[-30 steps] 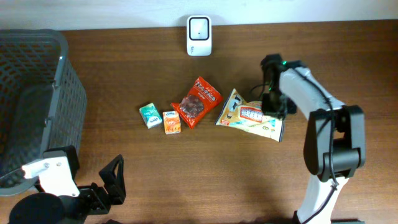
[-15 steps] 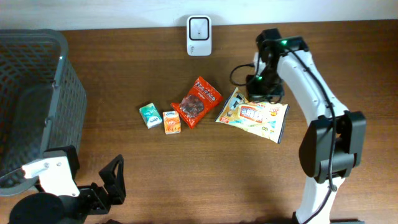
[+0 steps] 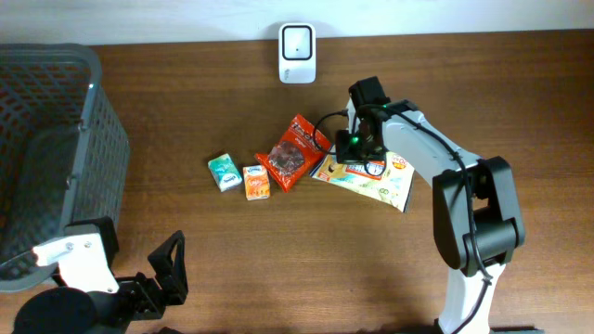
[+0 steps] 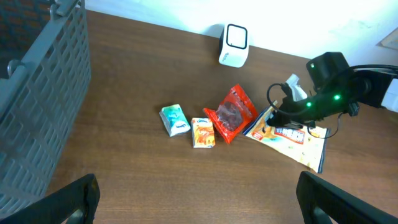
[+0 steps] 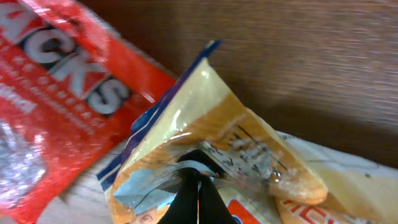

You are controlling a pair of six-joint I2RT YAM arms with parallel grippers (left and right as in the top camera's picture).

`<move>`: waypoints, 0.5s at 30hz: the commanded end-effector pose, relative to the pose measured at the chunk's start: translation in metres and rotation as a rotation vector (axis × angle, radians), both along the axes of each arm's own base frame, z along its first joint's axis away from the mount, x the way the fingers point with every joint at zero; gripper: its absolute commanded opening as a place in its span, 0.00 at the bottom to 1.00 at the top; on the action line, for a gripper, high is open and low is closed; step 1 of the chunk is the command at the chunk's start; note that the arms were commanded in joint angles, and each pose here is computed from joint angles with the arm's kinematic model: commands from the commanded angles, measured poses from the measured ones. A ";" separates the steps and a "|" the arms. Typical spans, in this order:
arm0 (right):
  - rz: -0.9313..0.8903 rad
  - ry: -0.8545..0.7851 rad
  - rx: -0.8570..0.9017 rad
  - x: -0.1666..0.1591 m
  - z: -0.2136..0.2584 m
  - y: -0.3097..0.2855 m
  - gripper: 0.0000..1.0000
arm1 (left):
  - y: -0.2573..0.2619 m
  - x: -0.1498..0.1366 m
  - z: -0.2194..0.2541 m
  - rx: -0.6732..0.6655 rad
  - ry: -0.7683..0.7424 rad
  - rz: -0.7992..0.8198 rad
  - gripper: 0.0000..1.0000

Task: Scan the item barcode

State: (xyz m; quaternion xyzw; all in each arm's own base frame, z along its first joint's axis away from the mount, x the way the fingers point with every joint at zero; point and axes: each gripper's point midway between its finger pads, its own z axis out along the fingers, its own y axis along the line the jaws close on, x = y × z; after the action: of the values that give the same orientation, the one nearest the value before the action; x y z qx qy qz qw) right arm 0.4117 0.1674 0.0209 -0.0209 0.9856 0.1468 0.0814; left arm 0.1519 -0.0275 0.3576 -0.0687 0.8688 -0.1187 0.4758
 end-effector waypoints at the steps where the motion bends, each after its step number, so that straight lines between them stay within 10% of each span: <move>1: 0.028 -0.011 0.002 0.001 0.022 0.004 0.04 | -0.001 0.000 -0.001 -0.010 0.004 0.004 0.99; 15: 0.015 0.049 -0.006 0.001 0.074 -0.004 0.04 | -0.001 0.000 -0.001 -0.010 0.004 0.004 0.99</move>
State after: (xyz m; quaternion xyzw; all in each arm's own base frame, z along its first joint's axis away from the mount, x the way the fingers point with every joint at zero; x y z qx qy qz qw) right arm 0.4135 0.1433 0.1044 -0.0101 0.9918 0.1114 0.0619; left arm 0.1519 -0.0275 0.3576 -0.0689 0.8688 -0.1188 0.4758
